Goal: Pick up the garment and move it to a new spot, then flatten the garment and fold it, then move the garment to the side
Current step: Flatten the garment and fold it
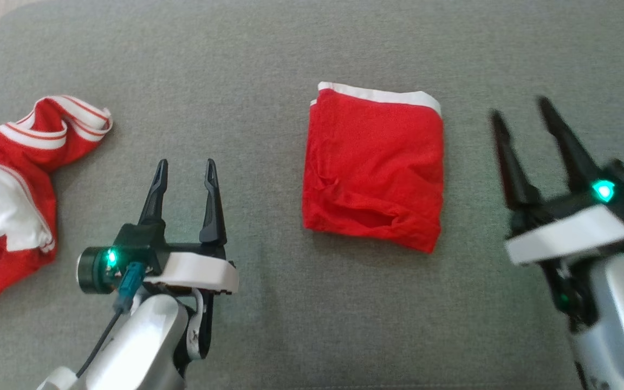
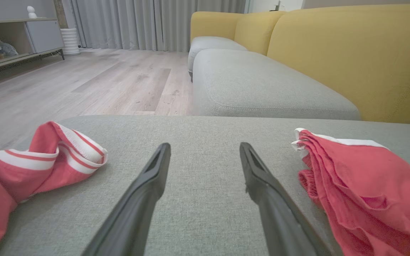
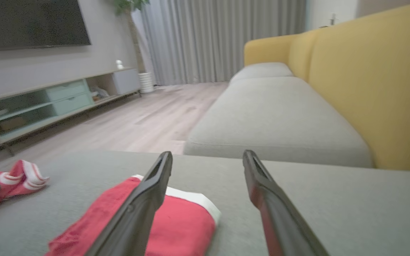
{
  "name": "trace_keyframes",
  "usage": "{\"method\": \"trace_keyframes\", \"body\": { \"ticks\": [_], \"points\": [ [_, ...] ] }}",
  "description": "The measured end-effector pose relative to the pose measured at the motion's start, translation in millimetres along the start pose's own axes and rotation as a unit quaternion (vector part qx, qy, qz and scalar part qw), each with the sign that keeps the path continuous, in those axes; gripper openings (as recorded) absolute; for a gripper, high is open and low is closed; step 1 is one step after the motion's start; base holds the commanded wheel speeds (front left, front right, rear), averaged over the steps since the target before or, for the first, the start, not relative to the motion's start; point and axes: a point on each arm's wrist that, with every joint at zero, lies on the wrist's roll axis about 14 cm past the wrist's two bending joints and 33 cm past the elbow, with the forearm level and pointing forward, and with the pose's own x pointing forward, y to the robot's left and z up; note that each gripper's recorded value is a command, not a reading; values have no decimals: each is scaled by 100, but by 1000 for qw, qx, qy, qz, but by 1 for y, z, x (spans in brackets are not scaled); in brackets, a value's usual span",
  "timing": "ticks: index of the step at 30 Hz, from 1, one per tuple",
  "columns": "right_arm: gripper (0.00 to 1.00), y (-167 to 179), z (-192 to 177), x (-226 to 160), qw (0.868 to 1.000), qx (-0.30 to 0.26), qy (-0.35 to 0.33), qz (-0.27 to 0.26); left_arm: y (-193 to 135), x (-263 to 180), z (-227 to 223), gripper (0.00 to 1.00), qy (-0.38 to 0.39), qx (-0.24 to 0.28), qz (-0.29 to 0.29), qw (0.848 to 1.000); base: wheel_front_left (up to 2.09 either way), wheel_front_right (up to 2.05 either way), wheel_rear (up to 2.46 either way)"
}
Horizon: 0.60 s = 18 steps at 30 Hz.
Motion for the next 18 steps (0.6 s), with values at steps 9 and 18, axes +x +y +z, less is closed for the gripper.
{"method": "trace_keyframes", "body": {
  "ticks": [9, 18],
  "points": [
    [100, -49, -18, -46, 994, -4, 39, -100, -5, 0, 2, 100, 2, 8, -12, 1000, 0, 0, 0],
    [100, -48, -17, -47, 994, 2, 39, -104, -7, 0, -3, 100, 11, 7, -13, 1000, 0, 0, 0]
  ]
}}
